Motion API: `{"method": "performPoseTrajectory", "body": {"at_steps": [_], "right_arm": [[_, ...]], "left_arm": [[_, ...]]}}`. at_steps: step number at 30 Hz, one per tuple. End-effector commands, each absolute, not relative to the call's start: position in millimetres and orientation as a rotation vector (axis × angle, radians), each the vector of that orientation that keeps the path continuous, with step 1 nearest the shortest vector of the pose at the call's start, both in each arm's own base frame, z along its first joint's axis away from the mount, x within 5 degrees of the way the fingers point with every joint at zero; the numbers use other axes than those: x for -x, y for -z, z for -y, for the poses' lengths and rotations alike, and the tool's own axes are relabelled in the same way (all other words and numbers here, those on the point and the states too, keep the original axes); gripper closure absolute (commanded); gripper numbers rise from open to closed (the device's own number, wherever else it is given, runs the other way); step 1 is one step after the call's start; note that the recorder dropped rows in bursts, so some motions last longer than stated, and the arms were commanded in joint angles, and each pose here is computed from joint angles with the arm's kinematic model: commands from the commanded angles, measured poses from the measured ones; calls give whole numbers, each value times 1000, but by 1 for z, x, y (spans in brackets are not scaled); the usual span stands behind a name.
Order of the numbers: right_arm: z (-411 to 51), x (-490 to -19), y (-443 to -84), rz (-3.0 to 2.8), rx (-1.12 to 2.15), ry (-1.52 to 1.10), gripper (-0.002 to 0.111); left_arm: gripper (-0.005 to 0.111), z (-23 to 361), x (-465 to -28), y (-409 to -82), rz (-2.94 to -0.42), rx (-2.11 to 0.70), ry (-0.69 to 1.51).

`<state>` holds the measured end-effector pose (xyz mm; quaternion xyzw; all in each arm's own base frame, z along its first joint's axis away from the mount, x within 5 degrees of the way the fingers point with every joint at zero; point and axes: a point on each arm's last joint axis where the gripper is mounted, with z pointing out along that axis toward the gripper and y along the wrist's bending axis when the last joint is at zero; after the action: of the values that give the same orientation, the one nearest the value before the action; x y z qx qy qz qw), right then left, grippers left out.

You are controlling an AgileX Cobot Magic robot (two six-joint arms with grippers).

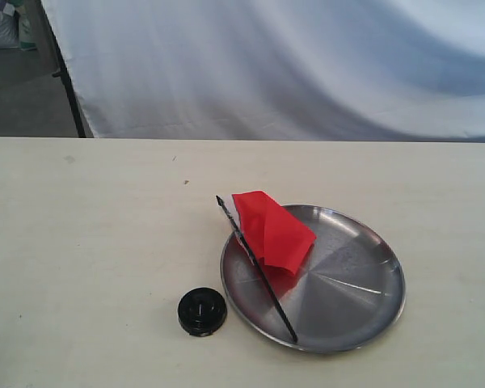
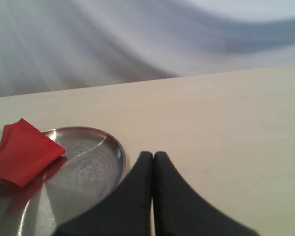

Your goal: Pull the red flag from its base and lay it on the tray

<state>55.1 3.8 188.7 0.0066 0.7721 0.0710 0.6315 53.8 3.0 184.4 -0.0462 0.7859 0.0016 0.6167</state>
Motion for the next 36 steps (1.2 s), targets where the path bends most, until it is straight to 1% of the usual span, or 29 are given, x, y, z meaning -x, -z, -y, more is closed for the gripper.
{"method": "performPoseTrajectory", "body": {"at_steps": [1, 9, 36], "right_arm": [[-2, -54, -183, -1818, 12, -106, 109], [-6, -53, -182, -1822, 104, -105, 109], [-9, -53, -182, -1829, 122, -141, 109]], "left_arm": [[107, -3, -54, -184, -1804, 111, 0], [107, -3, -54, -184, -1804, 111, 0], [107, -3, -54, -184, -1805, 109, -2]]}}
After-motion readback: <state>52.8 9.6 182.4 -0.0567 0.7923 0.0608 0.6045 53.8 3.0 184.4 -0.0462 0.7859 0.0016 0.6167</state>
